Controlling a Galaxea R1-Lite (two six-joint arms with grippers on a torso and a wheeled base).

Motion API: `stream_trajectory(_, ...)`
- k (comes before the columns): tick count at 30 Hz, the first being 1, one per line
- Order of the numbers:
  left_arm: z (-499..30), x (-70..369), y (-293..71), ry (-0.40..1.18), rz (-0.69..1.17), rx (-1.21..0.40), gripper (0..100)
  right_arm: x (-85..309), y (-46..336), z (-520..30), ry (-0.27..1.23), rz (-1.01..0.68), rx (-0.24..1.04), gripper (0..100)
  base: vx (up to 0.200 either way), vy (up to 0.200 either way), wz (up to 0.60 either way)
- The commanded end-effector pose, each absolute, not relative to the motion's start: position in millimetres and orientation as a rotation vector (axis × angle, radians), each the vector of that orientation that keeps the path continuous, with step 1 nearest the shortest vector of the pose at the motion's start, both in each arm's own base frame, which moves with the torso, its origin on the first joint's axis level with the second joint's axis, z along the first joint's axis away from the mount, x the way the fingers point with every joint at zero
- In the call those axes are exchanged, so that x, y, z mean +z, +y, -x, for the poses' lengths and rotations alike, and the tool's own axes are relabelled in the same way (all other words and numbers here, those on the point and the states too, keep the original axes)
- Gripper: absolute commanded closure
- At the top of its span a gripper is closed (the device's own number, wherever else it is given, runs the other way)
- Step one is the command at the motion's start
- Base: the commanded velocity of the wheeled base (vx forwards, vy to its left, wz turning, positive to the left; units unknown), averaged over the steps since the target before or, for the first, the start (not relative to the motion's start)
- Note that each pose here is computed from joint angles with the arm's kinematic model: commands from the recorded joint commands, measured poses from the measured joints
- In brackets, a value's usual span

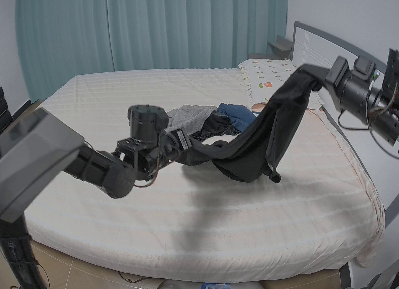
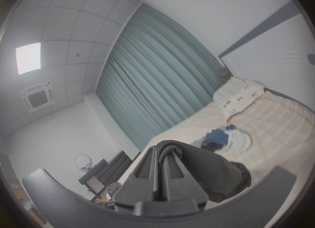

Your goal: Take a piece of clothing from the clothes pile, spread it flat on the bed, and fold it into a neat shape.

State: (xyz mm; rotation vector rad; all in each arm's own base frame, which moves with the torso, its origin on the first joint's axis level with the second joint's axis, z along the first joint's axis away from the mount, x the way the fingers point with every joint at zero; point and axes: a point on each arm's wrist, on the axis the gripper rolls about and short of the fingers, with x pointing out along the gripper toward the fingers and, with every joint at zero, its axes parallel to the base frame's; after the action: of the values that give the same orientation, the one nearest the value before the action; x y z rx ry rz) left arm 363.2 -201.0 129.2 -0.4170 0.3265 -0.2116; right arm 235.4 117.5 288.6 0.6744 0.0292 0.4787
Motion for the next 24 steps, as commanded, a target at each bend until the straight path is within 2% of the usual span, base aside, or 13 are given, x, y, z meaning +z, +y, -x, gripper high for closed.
stream_trajectory(1, -330, 237, -167, 0.149, 0.568, -0.225, 100, 316, 121, -258, -0.067, -0.675, 0.488, 100, 0.0, 0.0, 0.0)
stream_trajectory(4, -329, 218, -166, 0.208, 0.57, -0.201, 100, 292, 129, -263, 0.028, -0.666, 0.503, 100, 0.0, 0.0, 0.0)
stream_trajectory(5, -324, 200, -164, 0.266, 0.582, -0.183, 100, 265, 136, -264, 0.124, -0.646, 0.502, 100, 0.0, 0.0, 0.0)
stream_trajectory(7, -317, 182, -166, 0.328, 0.589, -0.175, 100, 237, 144, -262, 0.23, -0.629, 0.497, 100, 0.0, 0.0, 0.0)
stream_trajectory(10, -308, 162, -174, 0.384, 0.597, -0.182, 100, 208, 155, -260, 0.339, -0.637, 0.49, 100, 0.0, 0.0, 0.0)
stream_trajectory(18, -282, 120, -189, 0.498, 0.61, -0.215, 100, 167, 168, -266, 0.445, -0.718, 0.466, 100, 0.0, 0.0, 0.0)
stream_trajectory(24, -282, 105, -189, 0.525, 0.635, -0.199, 100, 147, 168, -269, 0.458, -0.717, 0.453, 100, 0.0, 0.0, 0.0)
